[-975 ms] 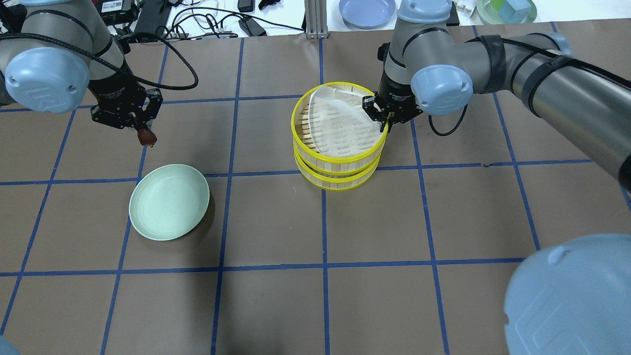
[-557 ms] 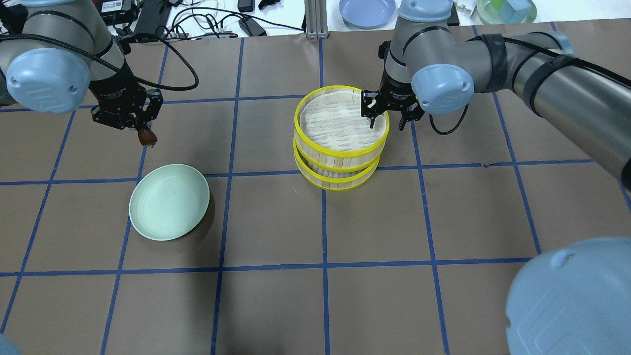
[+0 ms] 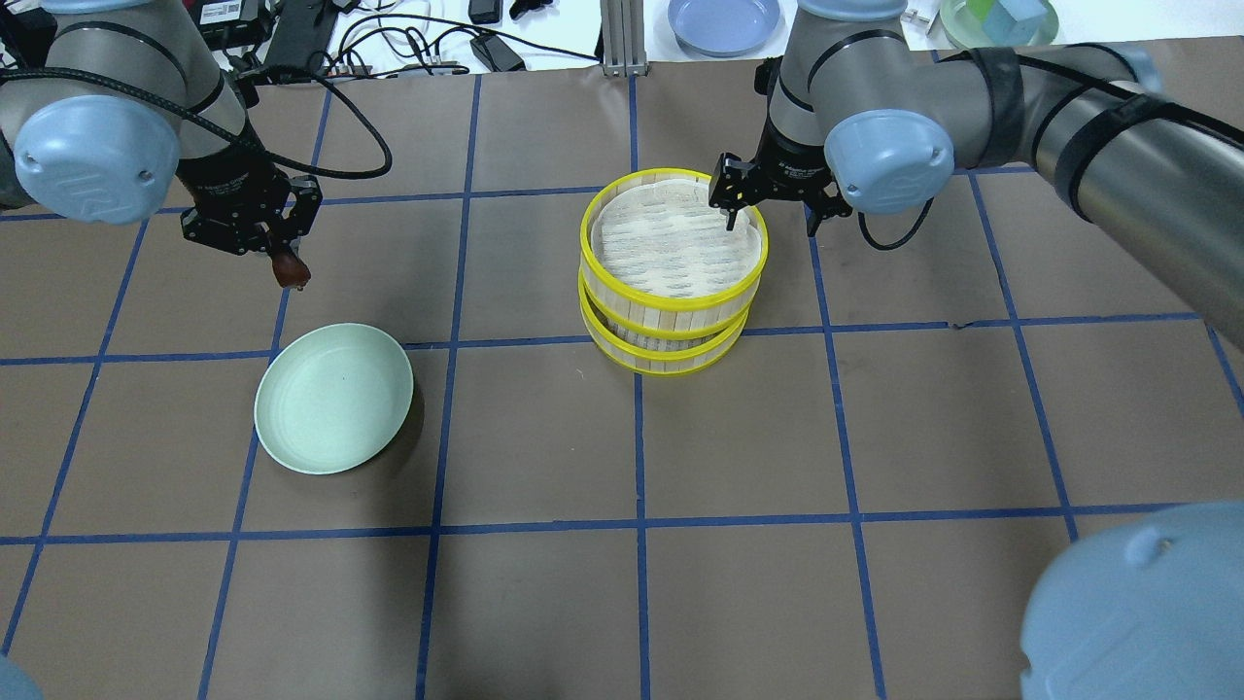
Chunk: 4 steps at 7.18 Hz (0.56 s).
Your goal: Stack buns with steamer
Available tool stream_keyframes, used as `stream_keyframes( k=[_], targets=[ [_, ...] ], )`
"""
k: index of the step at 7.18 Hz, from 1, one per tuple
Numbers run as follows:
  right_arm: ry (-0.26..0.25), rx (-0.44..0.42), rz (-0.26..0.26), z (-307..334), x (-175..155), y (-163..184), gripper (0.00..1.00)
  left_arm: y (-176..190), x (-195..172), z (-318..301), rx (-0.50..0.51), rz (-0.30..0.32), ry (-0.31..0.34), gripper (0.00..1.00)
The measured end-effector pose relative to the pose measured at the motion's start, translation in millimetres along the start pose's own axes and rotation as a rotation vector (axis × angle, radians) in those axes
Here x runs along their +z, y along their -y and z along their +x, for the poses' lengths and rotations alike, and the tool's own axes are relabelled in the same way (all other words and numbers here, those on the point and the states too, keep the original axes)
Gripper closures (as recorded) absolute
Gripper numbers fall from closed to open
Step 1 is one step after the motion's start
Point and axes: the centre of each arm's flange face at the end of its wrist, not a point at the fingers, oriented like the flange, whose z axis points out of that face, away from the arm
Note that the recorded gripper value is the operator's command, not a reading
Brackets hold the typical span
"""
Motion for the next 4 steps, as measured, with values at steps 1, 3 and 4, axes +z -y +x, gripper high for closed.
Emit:
stream_keyframes(
  k=[1,3,4],
  targets=[
    [-0.001,-0.015,0.008,12,-27,-7,0.00,0,0,0,0.000,0.000,0.000,1.00],
    [-0.012,-0.037,0.016,27,-79,-32,0.00,1,2,1,0.000,-0.001,0.000,1.00],
    [-0.022,-0.040,0.031,30,-99,-43,0.00,1,2,1,-0.003,0.000,-0.001,1.00]
  ],
)
